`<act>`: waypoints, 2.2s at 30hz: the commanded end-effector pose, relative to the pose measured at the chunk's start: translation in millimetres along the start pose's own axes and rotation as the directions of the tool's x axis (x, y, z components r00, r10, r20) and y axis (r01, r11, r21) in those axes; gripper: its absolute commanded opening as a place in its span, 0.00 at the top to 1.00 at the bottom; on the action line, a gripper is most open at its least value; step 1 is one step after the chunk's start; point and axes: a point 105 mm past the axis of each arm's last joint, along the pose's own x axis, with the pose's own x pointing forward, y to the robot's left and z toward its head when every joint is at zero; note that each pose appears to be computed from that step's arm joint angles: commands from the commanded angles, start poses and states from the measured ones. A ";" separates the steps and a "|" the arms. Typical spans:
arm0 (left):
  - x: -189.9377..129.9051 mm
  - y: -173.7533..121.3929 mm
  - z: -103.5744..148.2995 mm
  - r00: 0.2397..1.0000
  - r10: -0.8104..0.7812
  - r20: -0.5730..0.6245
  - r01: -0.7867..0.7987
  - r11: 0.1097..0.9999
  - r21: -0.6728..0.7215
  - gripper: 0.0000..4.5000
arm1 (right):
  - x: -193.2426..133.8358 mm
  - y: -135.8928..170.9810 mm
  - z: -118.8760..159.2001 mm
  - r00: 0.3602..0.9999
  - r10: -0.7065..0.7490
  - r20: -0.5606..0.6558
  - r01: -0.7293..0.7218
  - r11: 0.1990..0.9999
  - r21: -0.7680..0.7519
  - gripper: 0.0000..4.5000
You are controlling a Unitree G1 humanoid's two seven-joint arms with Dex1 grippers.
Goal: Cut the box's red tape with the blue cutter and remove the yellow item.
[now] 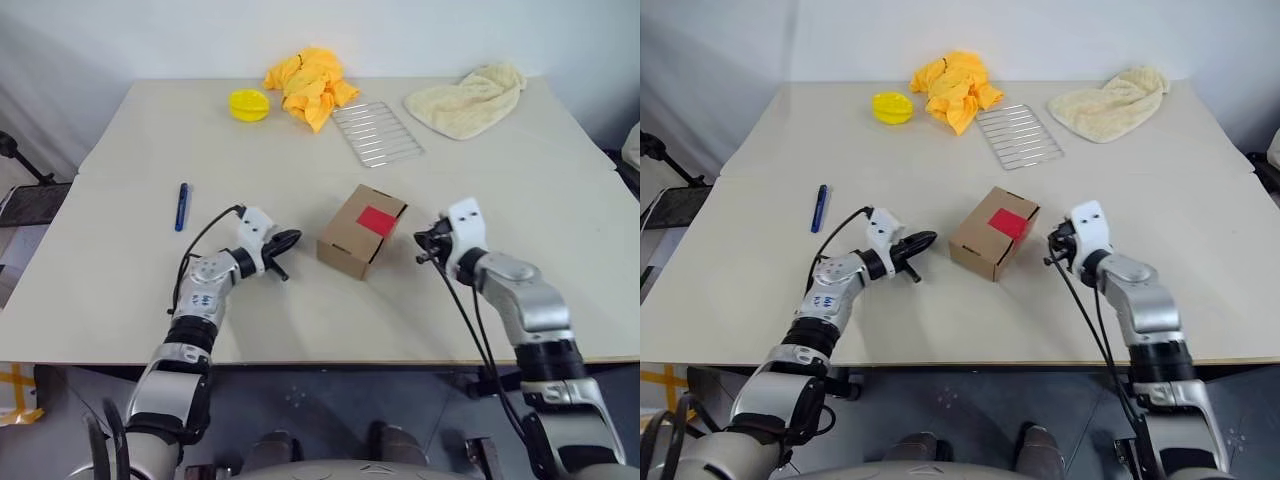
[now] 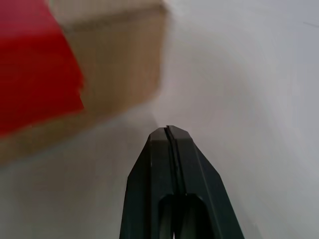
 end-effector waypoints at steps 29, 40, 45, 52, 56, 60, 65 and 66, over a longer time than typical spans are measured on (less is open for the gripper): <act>-4.1 -127.4 23.2 0.937 -0.346 0.046 0.349 0.924 -0.156 0.99 | -18.8 -62.8 67.7 0.967 -0.188 0.175 0.239 0.908 -0.344 1.00; -68.3 -36.8 9.1 0.988 0.152 -0.038 -0.157 0.966 -0.207 0.99 | -95.5 -54.5 30.1 0.980 -0.198 0.024 0.199 0.960 -0.200 1.00; -66.8 4.2 0.5 0.955 0.285 -0.086 -0.296 0.938 -0.181 0.99 | -100.4 -10.7 3.5 0.992 -0.055 -0.118 0.038 0.988 -0.147 1.00; -30.2 13.5 5.1 0.979 0.202 -0.026 -0.204 0.967 -0.153 0.99 | -84.3 15.5 -8.1 0.989 0.002 -0.149 -0.014 0.997 -0.078 1.00; -7.7 13.6 10.2 0.992 0.128 0.002 -0.127 0.982 -0.137 0.99 | -73.6 20.9 -5.9 0.991 0.010 -0.135 -0.018 0.998 -0.061 1.00; 14.1 -2.9 17.4 0.999 -0.035 0.017 0.037 0.993 -0.113 0.99 | -68.0 30.8 0.3 0.990 0.046 -0.131 -0.055 0.996 -0.065 1.00; 23.5 -25.6 19.8 0.982 -0.185 0.022 0.186 0.977 -0.105 0.99 | -77.1 38.2 3.0 0.986 0.075 -0.151 -0.088 0.993 -0.080 1.00; 24.7 -30.2 20.2 0.977 -0.210 0.022 0.211 0.972 -0.103 0.99 | -79.4 40.0 3.3 0.984 0.082 -0.155 -0.096 0.992 -0.082 1.00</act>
